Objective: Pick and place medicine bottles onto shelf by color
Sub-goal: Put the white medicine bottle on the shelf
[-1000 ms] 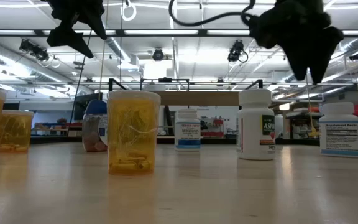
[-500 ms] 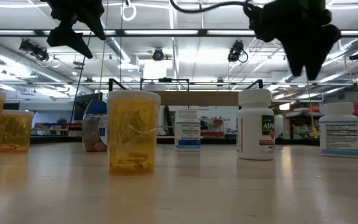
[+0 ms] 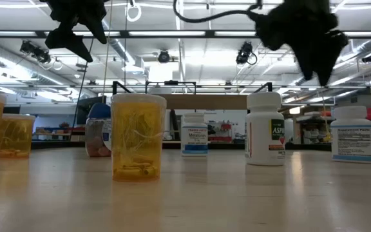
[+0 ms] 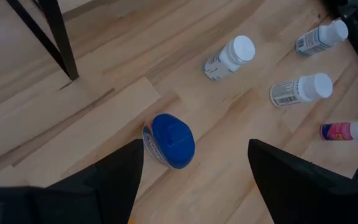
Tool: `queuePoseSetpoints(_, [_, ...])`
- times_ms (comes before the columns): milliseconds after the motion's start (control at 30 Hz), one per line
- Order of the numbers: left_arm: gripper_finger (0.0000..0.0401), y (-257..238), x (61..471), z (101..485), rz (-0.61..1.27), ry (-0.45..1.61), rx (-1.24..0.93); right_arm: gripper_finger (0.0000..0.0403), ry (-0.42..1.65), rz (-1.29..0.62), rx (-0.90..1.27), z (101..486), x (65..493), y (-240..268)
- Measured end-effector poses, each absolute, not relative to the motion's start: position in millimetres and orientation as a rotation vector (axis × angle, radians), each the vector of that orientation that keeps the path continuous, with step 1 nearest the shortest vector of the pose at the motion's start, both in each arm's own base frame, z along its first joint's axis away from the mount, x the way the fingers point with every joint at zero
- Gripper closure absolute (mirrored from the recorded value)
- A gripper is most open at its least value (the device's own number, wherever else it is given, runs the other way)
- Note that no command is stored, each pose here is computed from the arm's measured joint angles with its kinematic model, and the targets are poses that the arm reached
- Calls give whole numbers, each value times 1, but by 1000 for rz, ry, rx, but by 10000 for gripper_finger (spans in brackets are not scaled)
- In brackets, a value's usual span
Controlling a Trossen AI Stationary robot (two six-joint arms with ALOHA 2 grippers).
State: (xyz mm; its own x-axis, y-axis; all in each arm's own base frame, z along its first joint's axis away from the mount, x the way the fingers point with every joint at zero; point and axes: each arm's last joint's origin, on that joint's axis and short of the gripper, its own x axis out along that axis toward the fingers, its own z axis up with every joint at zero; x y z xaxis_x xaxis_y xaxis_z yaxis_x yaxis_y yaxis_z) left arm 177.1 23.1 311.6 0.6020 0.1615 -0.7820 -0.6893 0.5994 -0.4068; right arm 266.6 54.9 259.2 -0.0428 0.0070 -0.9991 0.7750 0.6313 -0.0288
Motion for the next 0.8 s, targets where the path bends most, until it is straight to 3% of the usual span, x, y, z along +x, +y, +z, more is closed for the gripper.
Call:
queuePoseSetpoints(167, [108,23,177,311,551,776,-765,115,1558,-559,539,266,259,52])
queuePoseSetpoints(367, [108,23,177,312,550,776,-765,115,1351,-359,758,270,288,41])
queuePoseSetpoints(567, [108,23,177,311,560,771,-787,115,1202,-311,794,269,307,52])
queuePoseSetpoints(800, [108,23,178,312,541,772,-754,115,1221,-257,580,254,313,75])
